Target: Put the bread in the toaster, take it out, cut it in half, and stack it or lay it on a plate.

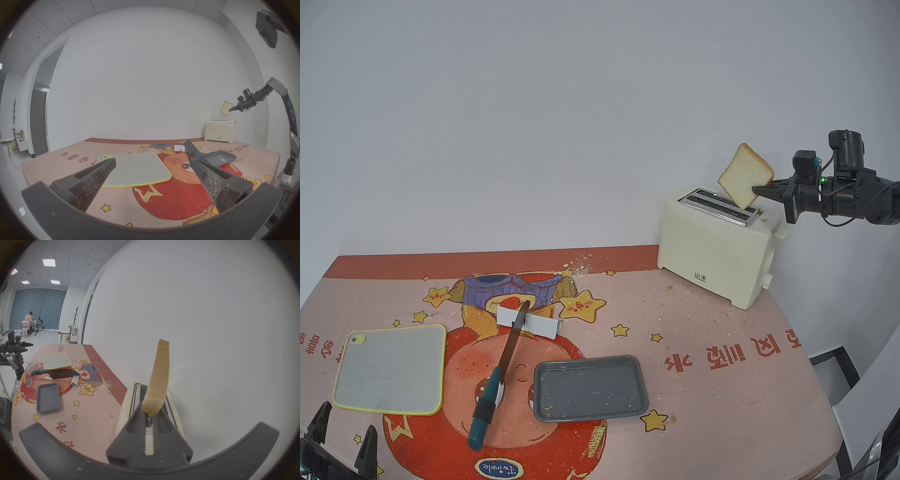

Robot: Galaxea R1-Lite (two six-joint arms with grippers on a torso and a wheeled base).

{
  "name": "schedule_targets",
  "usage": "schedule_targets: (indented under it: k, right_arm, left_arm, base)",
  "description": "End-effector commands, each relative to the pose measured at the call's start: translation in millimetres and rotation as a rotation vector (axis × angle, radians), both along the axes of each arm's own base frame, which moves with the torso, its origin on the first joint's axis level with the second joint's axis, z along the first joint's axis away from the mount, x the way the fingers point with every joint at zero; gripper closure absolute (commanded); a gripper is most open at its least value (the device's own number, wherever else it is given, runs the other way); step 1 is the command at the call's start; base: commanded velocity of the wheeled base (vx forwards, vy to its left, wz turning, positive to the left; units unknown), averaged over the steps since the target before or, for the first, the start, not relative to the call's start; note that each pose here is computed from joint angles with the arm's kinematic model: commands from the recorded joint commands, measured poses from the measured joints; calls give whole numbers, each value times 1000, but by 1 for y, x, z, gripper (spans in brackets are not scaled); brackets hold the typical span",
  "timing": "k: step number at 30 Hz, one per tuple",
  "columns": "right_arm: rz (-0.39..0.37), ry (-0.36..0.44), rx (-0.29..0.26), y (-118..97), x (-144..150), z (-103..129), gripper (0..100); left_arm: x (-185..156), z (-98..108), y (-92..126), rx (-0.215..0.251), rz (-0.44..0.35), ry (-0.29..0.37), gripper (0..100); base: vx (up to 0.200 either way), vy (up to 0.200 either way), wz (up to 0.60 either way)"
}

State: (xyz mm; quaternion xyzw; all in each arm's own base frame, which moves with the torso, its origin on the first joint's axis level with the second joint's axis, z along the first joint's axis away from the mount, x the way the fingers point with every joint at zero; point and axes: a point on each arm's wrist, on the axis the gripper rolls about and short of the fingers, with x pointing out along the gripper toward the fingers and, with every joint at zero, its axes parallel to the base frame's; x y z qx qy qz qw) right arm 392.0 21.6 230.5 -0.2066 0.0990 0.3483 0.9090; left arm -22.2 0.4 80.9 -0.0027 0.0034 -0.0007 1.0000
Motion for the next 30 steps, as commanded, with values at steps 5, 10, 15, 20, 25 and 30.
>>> schedule_targets:
  k: [5,10,15,20,25,30]
  right_arm:
    - [22,35,-14,-1,8,-19,100]
    - [27,38,-13,0,8,-20,100]
    - [29,43,-14,1,8,-21,100]
    - [37,51,-18,4,7,-25,100]
    - [38,53,-24,5,9,-28,100]
    - [38,53,-25,6,9,-27,100]
  left_arm:
    - [1,-5,0,0,-2,19,0]
    - [1,-5,0,-2,-2,19,0]
    - [1,-5,0,-2,-2,19,0]
    - [1,-5,0,-2,-2,19,0]
    - [1,-5,0,-2,-2,19,0]
    - [1,-5,0,-2,-2,19,0]
  base:
    - [0,0,0]
    - [0,0,0]
    - [0,0,0]
    - [0,0,0]
    - [0,0,0]
    - [0,0,0]
